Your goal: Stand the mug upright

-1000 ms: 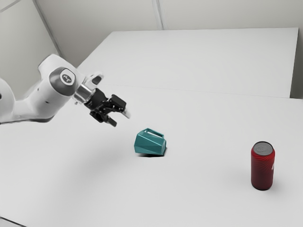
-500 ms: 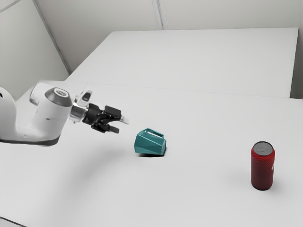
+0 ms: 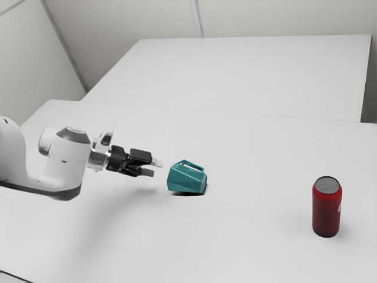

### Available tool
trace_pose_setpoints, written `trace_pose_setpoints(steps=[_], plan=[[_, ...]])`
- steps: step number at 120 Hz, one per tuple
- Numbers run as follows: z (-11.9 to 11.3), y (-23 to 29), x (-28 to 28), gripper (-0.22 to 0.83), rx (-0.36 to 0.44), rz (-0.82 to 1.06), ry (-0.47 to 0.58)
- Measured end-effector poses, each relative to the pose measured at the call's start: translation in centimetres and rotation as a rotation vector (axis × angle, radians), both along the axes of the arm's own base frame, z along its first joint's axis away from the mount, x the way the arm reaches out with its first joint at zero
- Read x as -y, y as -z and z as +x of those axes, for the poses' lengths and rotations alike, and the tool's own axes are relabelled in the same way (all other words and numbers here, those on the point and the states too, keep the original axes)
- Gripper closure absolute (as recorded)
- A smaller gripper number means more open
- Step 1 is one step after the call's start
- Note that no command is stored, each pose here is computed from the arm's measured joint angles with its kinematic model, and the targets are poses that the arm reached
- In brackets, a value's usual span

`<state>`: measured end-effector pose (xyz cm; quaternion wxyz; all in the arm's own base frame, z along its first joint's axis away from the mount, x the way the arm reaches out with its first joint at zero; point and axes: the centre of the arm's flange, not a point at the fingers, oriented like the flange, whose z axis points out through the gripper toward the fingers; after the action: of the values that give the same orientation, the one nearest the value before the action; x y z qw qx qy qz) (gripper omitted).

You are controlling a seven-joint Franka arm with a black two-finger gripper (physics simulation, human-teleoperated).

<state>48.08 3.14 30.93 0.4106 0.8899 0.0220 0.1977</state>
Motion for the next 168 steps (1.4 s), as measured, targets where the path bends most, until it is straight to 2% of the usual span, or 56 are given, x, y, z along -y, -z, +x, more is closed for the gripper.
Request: trace_pose_setpoints(steps=[63, 168], plan=[[0.1, 2.5, 2.5, 0.02, 0.108, -0.003, 0.092], [1.4, 4.3, 5.2, 0.03, 0.179, 0.014, 0.164]])
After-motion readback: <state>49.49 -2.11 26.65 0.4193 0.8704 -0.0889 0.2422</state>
